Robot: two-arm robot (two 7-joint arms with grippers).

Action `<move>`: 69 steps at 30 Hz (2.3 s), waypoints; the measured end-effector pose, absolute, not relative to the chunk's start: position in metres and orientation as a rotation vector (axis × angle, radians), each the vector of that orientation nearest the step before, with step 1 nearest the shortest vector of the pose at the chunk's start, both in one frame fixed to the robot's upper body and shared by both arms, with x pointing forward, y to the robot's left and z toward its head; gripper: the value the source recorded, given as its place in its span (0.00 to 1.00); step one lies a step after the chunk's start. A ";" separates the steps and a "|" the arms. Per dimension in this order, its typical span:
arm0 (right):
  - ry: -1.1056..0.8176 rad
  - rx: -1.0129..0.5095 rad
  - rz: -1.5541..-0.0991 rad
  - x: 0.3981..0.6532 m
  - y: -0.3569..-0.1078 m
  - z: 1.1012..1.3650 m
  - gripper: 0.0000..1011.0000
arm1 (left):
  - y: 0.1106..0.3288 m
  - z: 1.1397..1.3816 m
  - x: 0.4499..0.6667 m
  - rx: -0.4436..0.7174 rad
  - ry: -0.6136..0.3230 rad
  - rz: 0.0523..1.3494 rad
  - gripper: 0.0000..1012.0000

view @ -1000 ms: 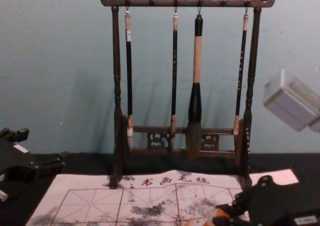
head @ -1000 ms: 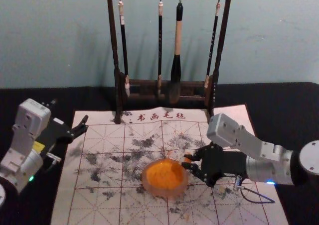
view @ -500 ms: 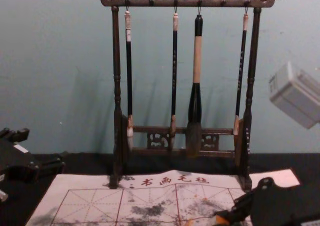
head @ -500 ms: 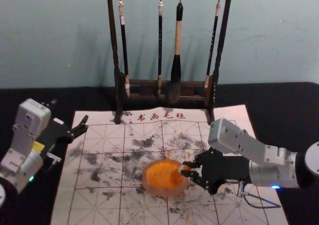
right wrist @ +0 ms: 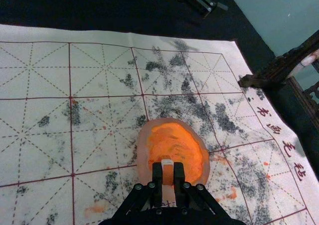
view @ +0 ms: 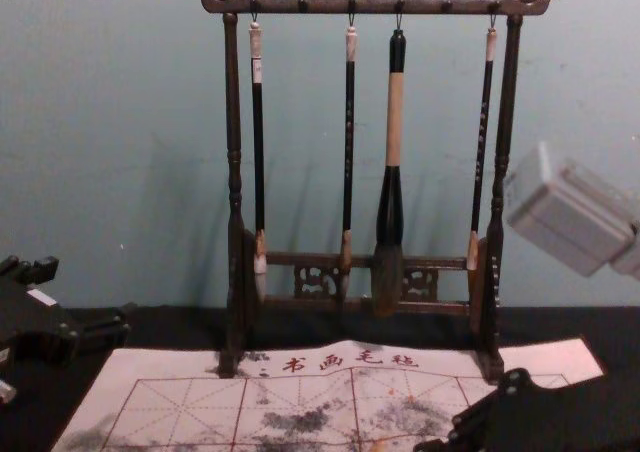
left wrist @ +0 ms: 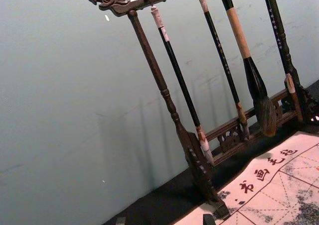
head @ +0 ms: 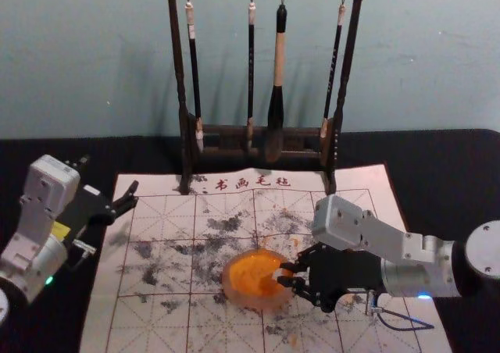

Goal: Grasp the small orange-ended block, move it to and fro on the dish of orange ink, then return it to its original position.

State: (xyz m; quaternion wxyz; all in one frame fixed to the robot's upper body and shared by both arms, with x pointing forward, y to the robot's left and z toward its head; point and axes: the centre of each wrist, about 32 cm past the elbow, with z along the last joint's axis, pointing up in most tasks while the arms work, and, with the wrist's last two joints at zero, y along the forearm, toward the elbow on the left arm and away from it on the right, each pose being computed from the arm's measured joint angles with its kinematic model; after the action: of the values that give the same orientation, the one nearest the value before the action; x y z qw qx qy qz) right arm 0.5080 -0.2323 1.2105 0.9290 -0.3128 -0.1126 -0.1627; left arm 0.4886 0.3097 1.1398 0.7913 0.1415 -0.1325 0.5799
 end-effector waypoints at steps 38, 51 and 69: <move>-0.243 -0.696 -0.380 0.512 -0.236 1.219 0.11 | 0.310 1.140 0.489 0.304 -0.285 1.248 0.99; -0.239 -0.691 -0.360 0.511 -0.229 1.219 0.11 | 0.310 1.140 0.489 0.304 -0.285 1.248 0.99; -0.240 -0.690 -0.394 0.517 -0.228 1.219 0.11 | 0.310 1.140 0.489 0.305 -0.285 1.248 0.99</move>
State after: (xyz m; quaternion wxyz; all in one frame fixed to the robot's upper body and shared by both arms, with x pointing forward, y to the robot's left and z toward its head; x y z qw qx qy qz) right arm 0.5167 -0.2278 1.2189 0.9151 -0.3354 -0.1165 -0.1912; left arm 0.4886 0.3097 1.1397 0.7913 0.1415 -0.1324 0.5799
